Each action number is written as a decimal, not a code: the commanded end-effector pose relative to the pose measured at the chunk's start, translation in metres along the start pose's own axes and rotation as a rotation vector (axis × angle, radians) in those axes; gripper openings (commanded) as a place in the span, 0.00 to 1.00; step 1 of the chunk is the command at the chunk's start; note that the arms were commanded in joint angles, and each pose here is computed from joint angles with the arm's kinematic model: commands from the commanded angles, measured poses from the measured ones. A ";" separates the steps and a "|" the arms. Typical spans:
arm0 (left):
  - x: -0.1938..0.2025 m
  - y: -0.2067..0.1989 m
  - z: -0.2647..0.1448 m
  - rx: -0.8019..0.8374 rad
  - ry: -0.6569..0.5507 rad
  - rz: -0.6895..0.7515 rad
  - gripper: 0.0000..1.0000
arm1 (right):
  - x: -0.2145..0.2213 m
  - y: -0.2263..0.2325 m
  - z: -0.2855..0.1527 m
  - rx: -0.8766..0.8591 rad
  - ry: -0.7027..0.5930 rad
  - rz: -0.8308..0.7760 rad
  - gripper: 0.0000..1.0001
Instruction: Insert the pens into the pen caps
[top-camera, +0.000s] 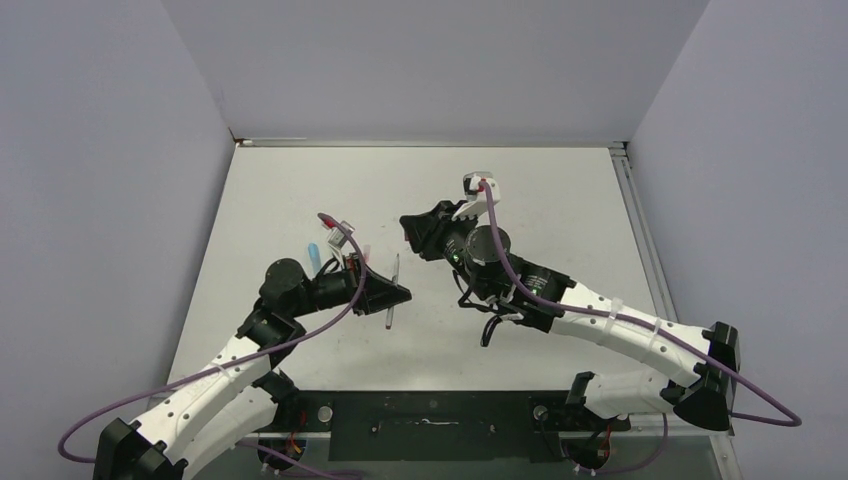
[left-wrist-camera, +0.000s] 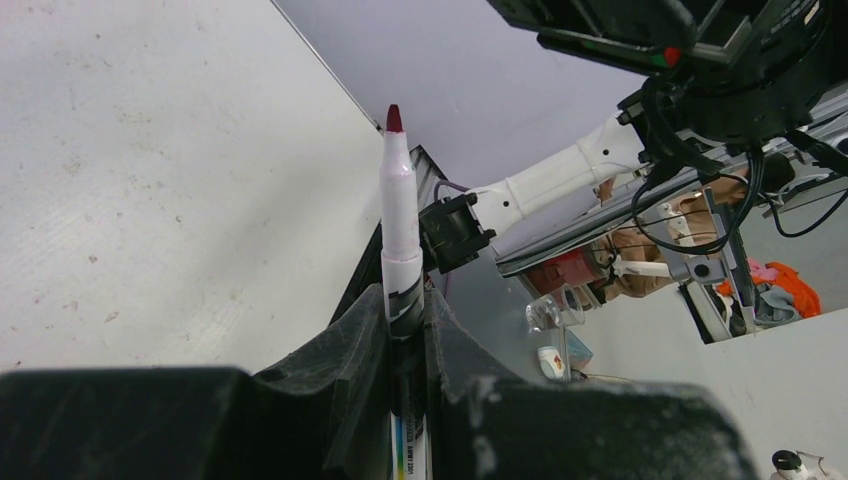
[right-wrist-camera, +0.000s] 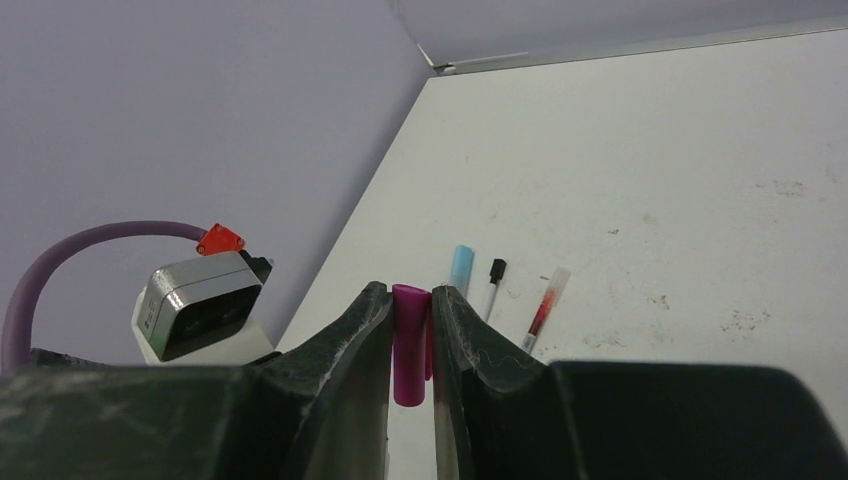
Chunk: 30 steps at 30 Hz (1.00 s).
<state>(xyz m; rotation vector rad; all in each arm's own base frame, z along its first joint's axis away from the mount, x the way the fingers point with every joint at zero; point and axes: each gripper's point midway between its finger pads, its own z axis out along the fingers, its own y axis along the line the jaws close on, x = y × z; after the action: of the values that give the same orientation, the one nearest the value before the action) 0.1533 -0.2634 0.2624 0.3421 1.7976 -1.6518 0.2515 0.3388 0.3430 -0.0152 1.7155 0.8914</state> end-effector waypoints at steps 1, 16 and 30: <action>-0.015 -0.024 -0.001 0.086 -0.070 0.047 0.00 | -0.024 0.028 -0.002 -0.055 -0.080 0.041 0.05; -0.017 -0.030 -0.002 0.110 -0.097 0.048 0.00 | -0.011 0.043 -0.008 -0.076 -0.061 0.038 0.05; -0.021 -0.035 -0.005 0.118 -0.118 0.059 0.00 | 0.001 0.046 -0.012 -0.082 -0.037 0.037 0.05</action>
<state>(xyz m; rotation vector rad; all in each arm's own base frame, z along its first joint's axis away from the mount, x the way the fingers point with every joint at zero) 0.1481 -0.2614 0.2853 0.3224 1.6795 -1.7033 0.2232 0.3627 0.3472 -0.0538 1.7007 0.9415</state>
